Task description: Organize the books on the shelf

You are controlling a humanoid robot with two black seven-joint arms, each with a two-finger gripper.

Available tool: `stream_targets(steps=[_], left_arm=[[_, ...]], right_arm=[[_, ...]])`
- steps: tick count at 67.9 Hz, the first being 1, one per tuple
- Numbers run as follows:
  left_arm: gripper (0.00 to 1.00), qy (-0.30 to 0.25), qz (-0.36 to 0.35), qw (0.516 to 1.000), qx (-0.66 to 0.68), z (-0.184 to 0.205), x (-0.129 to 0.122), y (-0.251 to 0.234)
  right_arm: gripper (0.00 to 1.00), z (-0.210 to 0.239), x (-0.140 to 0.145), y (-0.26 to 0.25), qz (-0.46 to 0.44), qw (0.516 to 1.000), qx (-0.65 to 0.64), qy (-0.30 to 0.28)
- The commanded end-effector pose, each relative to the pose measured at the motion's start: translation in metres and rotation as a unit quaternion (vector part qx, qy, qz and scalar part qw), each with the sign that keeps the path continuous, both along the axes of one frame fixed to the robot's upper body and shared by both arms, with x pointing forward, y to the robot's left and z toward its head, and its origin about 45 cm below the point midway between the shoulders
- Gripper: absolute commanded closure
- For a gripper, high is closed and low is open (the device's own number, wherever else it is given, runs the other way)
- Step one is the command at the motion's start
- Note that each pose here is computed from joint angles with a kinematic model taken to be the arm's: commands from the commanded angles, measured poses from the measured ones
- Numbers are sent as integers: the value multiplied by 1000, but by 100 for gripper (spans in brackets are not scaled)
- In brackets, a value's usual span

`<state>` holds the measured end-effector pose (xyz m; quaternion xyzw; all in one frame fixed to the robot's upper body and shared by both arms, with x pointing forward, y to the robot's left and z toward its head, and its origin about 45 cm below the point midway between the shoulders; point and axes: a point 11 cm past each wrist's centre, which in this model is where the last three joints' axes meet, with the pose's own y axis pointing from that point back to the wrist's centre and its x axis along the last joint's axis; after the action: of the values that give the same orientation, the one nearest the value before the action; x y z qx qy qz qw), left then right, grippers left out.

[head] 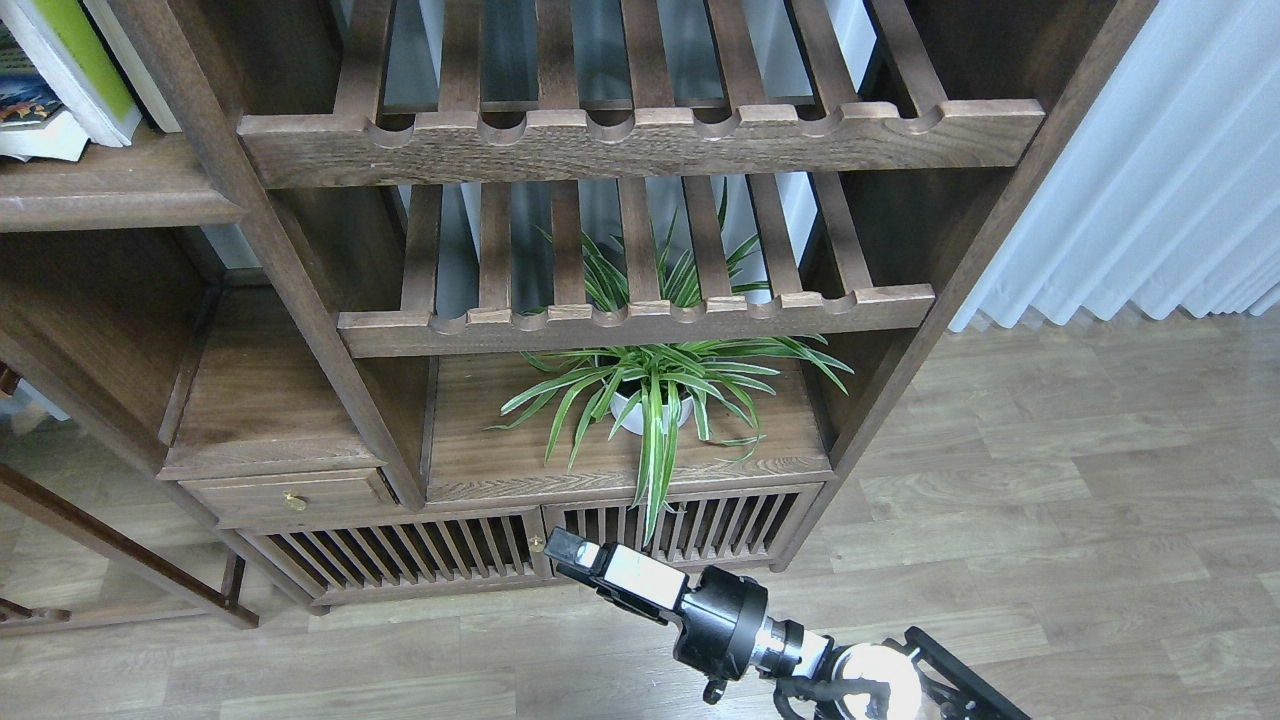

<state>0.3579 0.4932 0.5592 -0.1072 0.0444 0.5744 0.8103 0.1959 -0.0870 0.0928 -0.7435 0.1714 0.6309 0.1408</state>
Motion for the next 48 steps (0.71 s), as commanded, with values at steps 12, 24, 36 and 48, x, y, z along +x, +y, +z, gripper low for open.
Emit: stream_targets(steps=[12, 24, 36, 48], left_arm=[[99, 0, 8, 1000, -1, 1, 0, 5], [99, 13, 21, 1000, -1, -3, -1, 16], [99, 22, 33, 999, -4, -10, 2, 24], [99, 27, 45, 999, -11, -15, 5, 32]], right_arm=[[1, -1, 0, 0, 0, 1000, -1, 1], [1, -2, -3, -1, -1, 1000, -1, 5], [1, -3, -4, -1, -2, 1000, -1, 7], [1, -3, -4, -1, -2, 1000, -1, 7]])
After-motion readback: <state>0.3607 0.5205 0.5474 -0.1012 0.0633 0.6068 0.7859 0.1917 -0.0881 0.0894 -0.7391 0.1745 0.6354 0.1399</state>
